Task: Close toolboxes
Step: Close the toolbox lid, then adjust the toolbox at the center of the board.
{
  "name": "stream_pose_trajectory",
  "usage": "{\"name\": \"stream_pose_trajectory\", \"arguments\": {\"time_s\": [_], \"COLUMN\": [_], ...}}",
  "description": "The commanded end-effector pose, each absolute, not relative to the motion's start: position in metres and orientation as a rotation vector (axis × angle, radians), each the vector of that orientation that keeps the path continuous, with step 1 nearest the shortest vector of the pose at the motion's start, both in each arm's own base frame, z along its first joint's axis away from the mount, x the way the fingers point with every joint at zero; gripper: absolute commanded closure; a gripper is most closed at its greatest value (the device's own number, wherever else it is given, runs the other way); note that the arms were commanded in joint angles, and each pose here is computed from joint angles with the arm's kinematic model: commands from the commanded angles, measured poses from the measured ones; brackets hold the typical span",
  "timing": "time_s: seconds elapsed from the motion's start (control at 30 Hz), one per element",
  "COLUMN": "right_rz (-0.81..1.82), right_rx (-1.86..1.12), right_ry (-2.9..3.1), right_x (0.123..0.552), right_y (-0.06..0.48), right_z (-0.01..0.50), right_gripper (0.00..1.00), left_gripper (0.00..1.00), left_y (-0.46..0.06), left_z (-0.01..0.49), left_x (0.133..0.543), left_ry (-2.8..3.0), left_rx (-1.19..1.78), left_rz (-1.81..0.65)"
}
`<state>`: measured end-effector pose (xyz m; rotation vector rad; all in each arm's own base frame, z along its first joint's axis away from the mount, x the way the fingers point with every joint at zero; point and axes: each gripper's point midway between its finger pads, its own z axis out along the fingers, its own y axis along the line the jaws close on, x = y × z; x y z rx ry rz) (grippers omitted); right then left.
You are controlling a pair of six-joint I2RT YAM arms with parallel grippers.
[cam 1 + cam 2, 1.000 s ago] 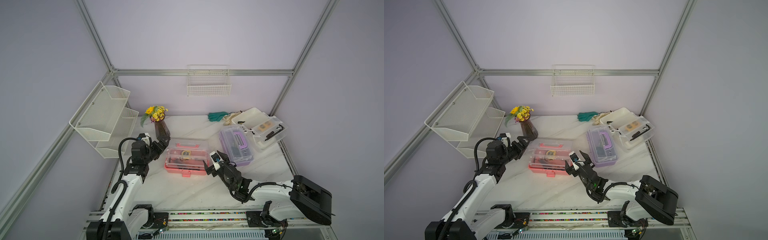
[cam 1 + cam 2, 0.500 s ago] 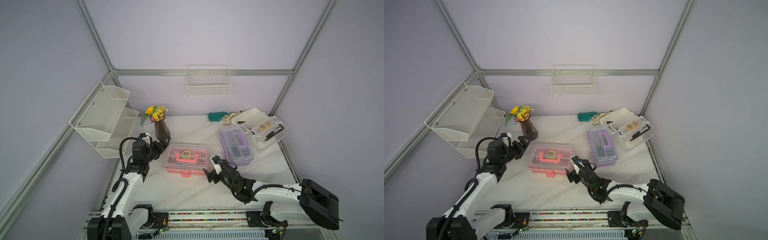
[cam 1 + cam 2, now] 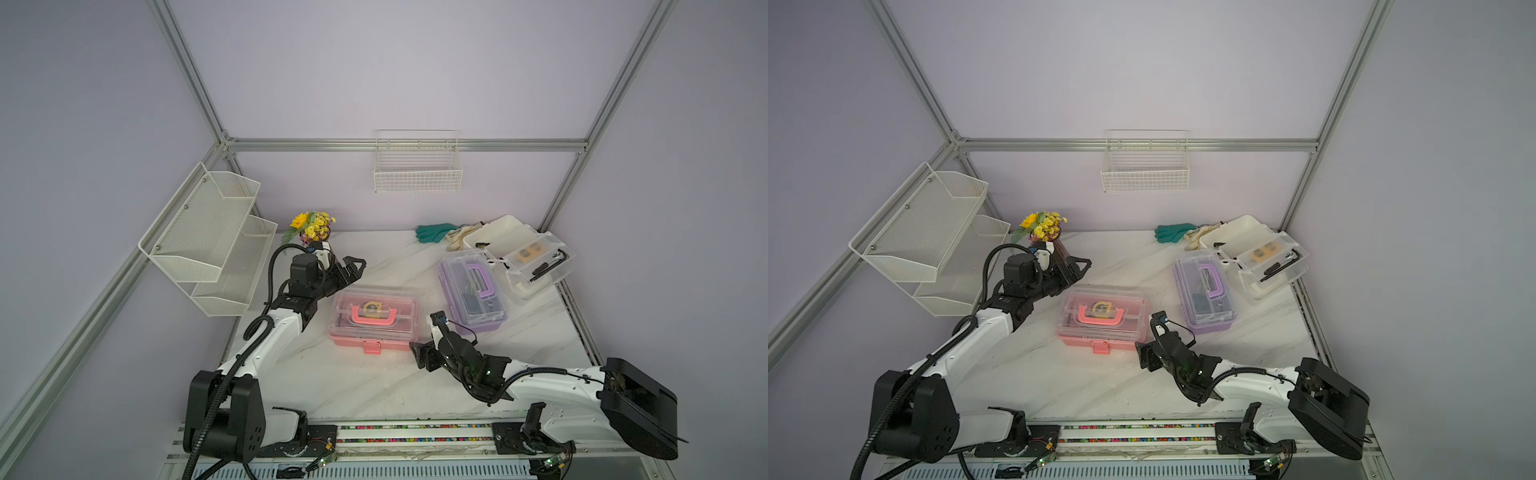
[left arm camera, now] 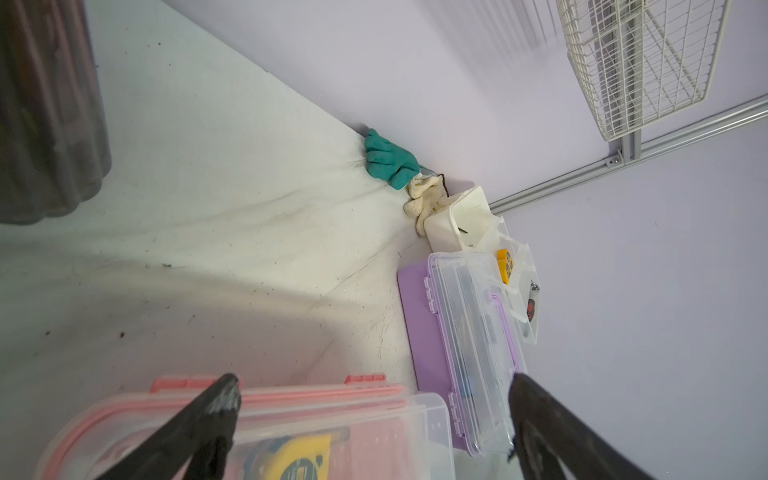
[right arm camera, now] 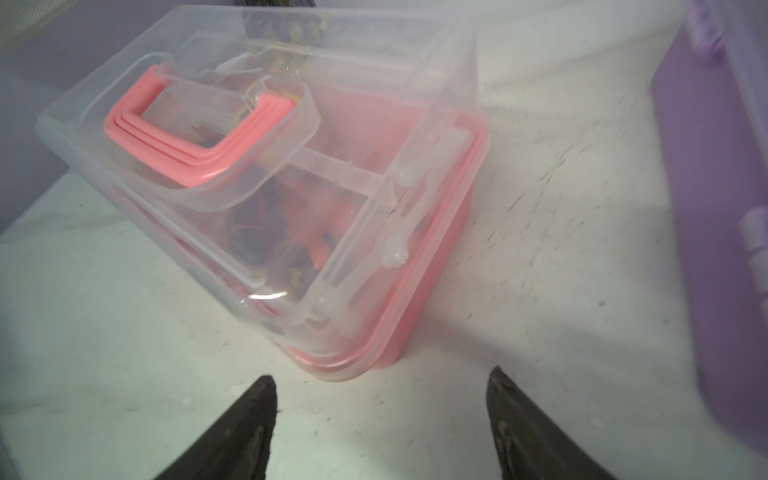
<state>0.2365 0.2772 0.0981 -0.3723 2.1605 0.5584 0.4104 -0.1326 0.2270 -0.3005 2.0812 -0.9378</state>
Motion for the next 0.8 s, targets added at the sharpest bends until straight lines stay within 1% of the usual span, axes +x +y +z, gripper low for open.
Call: {"name": "stream_pose_trajectory", "arguments": {"time_s": [0.0,0.1,0.13,0.27,0.4,0.5,0.63,0.77], "right_rz": [0.634,0.683,0.695,0.684,0.652,0.605,0.610,0.648], "right_rx": [-0.430,-0.442,-0.445,-0.447,-0.416,-0.393,-0.346,-0.270], "right_ry": [2.233,2.241,2.243,2.259,2.233,2.212,2.196,2.184], "right_x": [0.223,0.218,0.217,0.220,0.235,0.251,0.272,0.300], "right_y": [0.289,0.295,0.296,0.301,0.309,0.311,0.312,0.306], "right_z": [0.085,0.081,0.079,0.067,0.067,0.071,0.073,0.075], "right_gripper": [0.49,0.76,0.81,0.91,0.92,0.90,0.86,0.82], "left_gripper": [0.00,0.00,0.00,0.00,0.00,0.00,0.00,0.00], "left_y": [-0.138,-0.144,-0.144,-0.146,-0.148,-0.146,-0.143,-0.147], "left_z": [0.236,0.221,0.217,0.188,0.160,0.153,0.147,0.139], "left_x": [0.439,0.454,0.457,0.465,0.460,0.451,0.438,0.420], "left_ry": [2.073,2.119,2.131,2.216,2.295,2.316,2.348,2.383], "left_rx": [-0.170,-0.144,-0.139,-0.133,-0.148,-0.155,-0.173,-0.198], "left_rz": [-0.847,-0.841,-0.833,-0.807,-0.821,-0.812,-0.805,-0.869]}}
